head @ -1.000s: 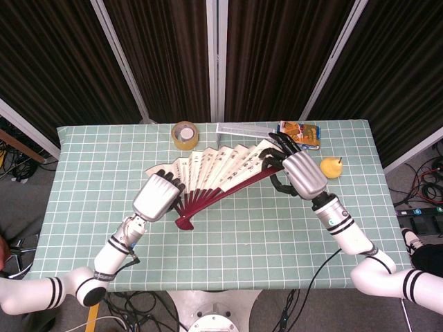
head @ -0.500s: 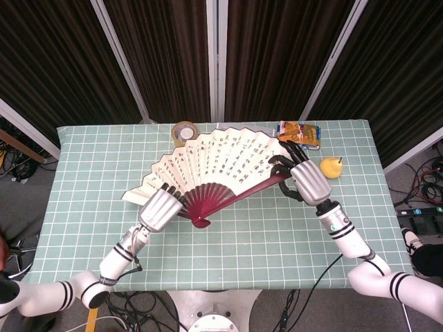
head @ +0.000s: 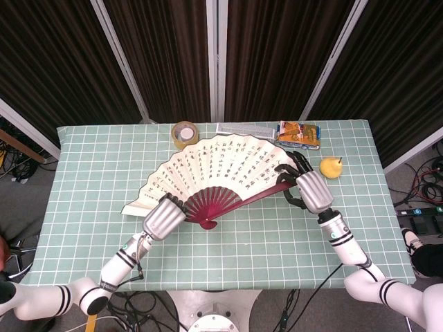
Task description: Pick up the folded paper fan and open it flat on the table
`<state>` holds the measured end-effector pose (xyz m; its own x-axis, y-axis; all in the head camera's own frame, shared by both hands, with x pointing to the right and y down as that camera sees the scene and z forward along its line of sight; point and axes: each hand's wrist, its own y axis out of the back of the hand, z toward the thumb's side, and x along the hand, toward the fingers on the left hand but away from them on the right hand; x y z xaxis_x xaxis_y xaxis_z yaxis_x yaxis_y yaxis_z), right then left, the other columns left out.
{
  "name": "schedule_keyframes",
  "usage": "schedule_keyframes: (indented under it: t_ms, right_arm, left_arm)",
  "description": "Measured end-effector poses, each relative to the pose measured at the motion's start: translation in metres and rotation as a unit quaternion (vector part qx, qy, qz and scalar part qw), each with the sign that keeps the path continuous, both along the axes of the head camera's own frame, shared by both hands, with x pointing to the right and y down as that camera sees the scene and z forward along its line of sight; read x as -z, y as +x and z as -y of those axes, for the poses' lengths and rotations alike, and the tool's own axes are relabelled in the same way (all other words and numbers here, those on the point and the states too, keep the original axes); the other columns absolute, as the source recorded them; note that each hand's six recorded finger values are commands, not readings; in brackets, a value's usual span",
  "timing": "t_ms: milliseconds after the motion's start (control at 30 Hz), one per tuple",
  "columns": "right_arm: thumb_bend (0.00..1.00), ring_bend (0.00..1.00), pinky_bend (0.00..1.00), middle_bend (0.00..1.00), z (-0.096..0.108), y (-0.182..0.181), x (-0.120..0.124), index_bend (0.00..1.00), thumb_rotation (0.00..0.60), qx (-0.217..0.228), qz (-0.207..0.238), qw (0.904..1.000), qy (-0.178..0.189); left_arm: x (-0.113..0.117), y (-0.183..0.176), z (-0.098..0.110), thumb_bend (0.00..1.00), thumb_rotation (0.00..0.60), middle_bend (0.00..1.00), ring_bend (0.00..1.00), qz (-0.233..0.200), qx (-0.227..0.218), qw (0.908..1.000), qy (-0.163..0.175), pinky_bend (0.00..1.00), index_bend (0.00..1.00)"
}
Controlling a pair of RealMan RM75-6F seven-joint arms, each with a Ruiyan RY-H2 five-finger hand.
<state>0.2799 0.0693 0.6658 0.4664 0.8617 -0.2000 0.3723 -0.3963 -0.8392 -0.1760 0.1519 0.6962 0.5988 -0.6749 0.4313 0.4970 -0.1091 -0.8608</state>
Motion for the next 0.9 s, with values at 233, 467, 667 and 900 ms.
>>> schedule_keyframes:
  t_ms: [233,467,667,900]
  right_arm:
    - [0.59,0.02,0.0,0.28,-0.009,0.008,-0.008,0.63,0.6,-0.017,0.007,0.9998,-0.007]
    - [0.59,0.01,0.0,0.27,-0.022,0.018,-0.014,0.6,0.6,-0.02,-0.006,0.9997,-0.01]
    - [0.59,0.0,0.0,0.25,-0.04,0.027,-0.022,0.56,0.6,-0.025,-0.018,0.9993,-0.019]
    - [0.59,0.0,0.0,0.23,-0.051,0.037,-0.03,0.51,0.6,-0.037,-0.025,0.9985,-0.031]
  left_arm:
    - [0.003,0.002,-0.009,0.07,0.6,0.42,0.42,0.014,0.007,0.9997,-0.019,0.54,0.25]
    - [0.005,-0.005,-0.01,0.03,0.6,0.37,0.36,0.026,0.027,0.9984,-0.042,0.52,0.2]
    - [0.012,-0.013,-0.01,0.0,0.6,0.33,0.29,0.027,0.048,0.9958,-0.073,0.46,0.17]
    - [0.02,-0.019,-0.004,0.0,0.6,0.3,0.22,0.007,0.076,0.9921,-0.099,0.39,0.16]
